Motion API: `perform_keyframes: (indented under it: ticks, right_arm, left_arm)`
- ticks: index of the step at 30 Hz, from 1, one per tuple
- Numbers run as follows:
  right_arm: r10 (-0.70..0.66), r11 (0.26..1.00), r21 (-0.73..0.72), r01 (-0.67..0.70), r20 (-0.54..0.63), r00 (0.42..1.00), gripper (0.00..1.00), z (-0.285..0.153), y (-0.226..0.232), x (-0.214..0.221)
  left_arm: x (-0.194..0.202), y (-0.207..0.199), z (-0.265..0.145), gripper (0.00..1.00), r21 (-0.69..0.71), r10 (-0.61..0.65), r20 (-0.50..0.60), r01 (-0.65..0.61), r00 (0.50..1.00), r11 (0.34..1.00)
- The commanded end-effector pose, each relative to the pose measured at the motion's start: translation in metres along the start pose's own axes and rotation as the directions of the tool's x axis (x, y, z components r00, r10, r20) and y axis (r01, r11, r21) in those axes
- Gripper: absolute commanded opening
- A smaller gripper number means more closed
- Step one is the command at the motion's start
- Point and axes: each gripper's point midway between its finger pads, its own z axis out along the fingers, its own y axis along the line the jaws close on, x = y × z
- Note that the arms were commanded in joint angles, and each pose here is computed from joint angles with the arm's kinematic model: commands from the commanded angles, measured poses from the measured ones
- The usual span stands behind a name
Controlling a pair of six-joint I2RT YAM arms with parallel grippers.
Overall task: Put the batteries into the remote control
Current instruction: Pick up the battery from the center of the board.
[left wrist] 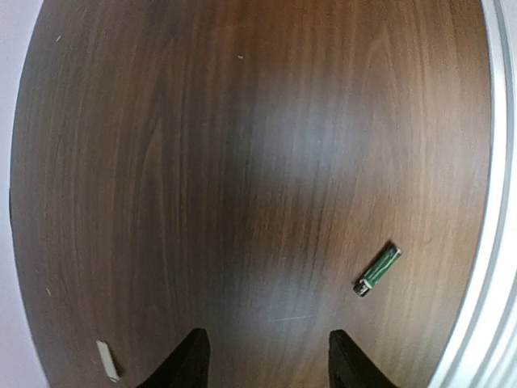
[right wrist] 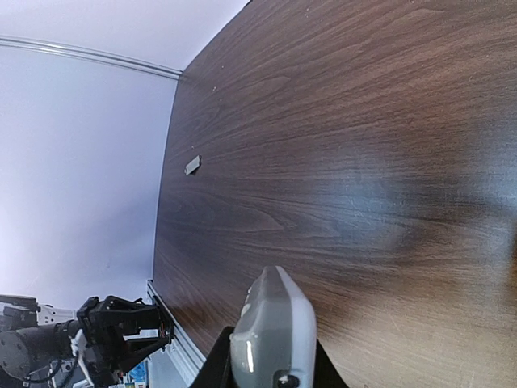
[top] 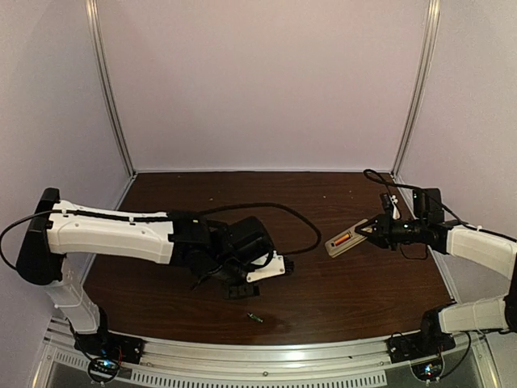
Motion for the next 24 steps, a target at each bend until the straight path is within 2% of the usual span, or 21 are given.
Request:
perform_keyframes:
  ticks: [1,5,8,10,13,24]
  right_arm:
    - [-0.012,1.000,-0.020,0.012,0.018,1.000,0.00,-0.004,0.006,-0.002]
    - [-0.016,1.000,-0.021,0.016,0.020,1.000,0.00,-0.005,0.007,-0.001]
    - [-0.019,1.000,-0.016,0.019,0.019,1.000,0.00,-0.006,0.006,0.000]
    - [-0.023,1.000,-0.014,0.024,0.021,1.000,0.00,-0.007,0.007,0.000]
    - [-0.022,1.000,-0.016,0.023,0.020,1.000,0.00,-0.008,0.008,0.001]
    - [-0.033,0.999,-0.008,0.033,0.020,0.999,0.00,-0.013,0.009,0.006]
  left_arm:
    - [0.001,-0.007,-0.016,0.53,0.078,-0.513,0.037,0.510,0.857,0.857]
    - [-0.010,-0.034,-0.027,0.55,0.290,-0.740,0.035,0.702,0.671,0.651]
    - [-0.007,-0.058,-0.026,0.55,0.414,-0.836,-0.041,0.771,0.548,0.484]
    - [-0.005,-0.067,-0.022,0.56,0.444,-0.873,-0.081,0.801,0.482,0.401]
    - [-0.001,-0.073,-0.010,0.57,0.429,-0.898,-0.123,0.838,0.423,0.336]
    - [0.000,-0.090,0.029,0.56,0.367,-0.912,-0.226,0.897,0.341,0.245]
